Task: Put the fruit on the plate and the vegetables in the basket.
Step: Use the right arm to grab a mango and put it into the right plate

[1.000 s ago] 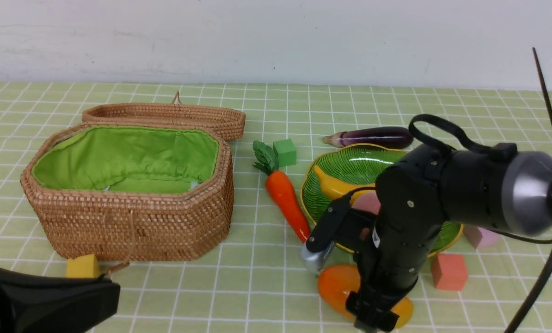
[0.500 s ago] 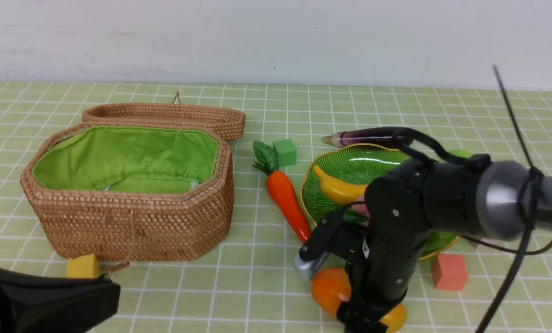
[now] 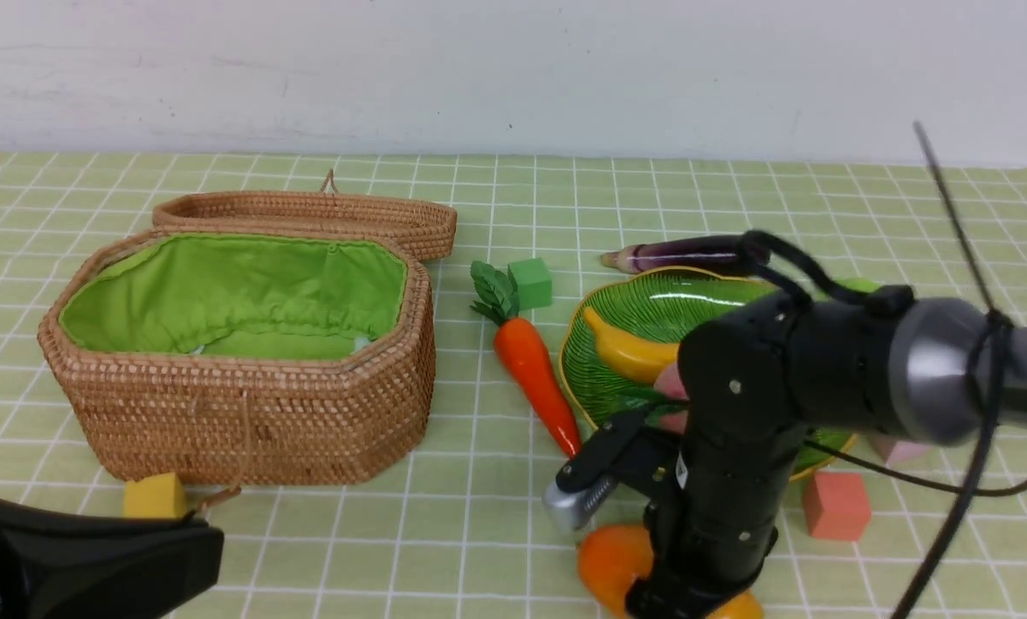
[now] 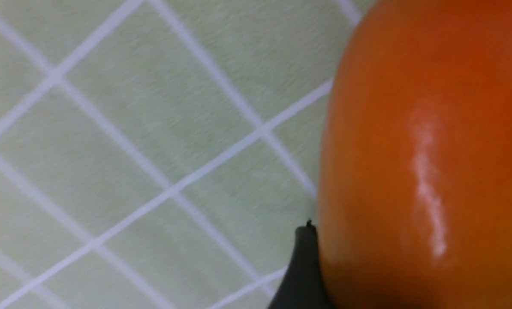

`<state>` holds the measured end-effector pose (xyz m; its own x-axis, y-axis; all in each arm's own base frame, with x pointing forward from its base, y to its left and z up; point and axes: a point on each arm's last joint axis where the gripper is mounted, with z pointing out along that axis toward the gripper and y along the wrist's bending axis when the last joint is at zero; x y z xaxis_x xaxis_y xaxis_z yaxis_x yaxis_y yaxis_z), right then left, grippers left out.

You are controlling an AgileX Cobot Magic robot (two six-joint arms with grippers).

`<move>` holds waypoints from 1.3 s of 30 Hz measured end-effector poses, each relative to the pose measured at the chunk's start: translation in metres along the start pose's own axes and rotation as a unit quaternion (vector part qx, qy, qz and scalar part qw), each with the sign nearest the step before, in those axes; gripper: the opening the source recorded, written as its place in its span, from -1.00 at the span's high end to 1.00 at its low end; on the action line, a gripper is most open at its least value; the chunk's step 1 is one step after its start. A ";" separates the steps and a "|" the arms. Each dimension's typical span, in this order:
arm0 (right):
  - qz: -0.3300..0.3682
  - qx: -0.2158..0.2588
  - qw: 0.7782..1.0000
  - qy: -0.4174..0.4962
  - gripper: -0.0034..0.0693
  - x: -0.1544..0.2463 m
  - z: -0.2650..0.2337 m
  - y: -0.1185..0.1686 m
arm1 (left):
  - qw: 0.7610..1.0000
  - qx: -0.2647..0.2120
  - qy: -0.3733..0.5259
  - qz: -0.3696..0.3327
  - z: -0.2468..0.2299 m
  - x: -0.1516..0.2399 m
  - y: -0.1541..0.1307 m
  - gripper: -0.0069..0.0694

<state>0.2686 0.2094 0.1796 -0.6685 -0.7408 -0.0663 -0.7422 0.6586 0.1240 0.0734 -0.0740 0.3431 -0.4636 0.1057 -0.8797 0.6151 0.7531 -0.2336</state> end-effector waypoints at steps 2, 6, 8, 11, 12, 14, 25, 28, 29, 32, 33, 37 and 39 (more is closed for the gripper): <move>0.003 -0.009 1.000 -0.023 -0.63 0.000 -0.024 0.006 | 1.000 -0.001 0.003 0.002 0.000 0.001 0.000 0.85; 0.035 0.008 0.992 -0.121 -0.63 0.002 -0.095 0.010 | 1.000 -0.001 0.004 0.016 0.000 0.001 0.000 0.85; 0.070 0.030 0.984 -0.160 -0.63 0.006 -0.122 -0.003 | 1.000 -0.001 0.004 0.019 0.000 0.001 0.000 0.85; 0.149 0.070 0.966 -0.201 -0.63 0.011 -0.149 -0.035 | 1.000 -0.001 0.004 0.021 0.000 0.001 0.000 0.85; 0.166 0.075 0.962 -0.205 -0.63 0.013 -0.151 -0.043 | 1.000 -0.001 0.004 0.021 0.000 0.001 0.000 0.85; 0.220 0.093 0.946 -0.219 -0.63 0.017 -0.153 -0.077 | 1.000 -0.001 0.005 0.021 0.000 0.001 0.000 0.85; 0.264 0.104 0.929 -0.238 -0.63 -0.019 -0.087 -0.152 | 1.000 -0.001 0.005 0.021 0.000 0.001 0.000 0.85; 0.260 0.115 0.922 -0.262 -0.63 -0.030 -0.084 -0.160 | 1.000 -0.001 0.005 0.021 0.000 0.001 0.000 0.85; 0.259 0.117 0.921 -0.267 -0.63 -0.033 -0.082 -0.163 | 1.000 -0.001 0.005 0.021 0.000 0.001 0.000 0.85; 0.256 0.120 0.919 -0.274 -0.63 -0.040 -0.080 -0.167 | 1.000 -0.001 0.005 0.021 0.000 0.001 0.000 0.85; 0.254 0.121 0.920 -0.273 -0.63 -0.041 -0.078 -0.168 | 1.000 -0.001 0.005 0.021 0.000 0.001 0.000 0.85; 0.245 0.126 0.923 -0.267 -0.63 -0.045 -0.071 -0.169 | 1.000 -0.001 0.006 0.021 0.000 0.001 0.000 0.85; 0.243 0.127 0.925 -0.263 -0.68 -0.045 -0.070 -0.169 | 1.000 -0.001 0.006 0.021 0.000 0.001 0.000 0.85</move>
<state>0.4272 0.1220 0.2310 -0.8075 -0.2254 -0.5451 -0.2899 0.9565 0.0338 0.0731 -0.0738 0.3422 -0.4440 0.1448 -0.8842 0.6329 0.7492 -0.1951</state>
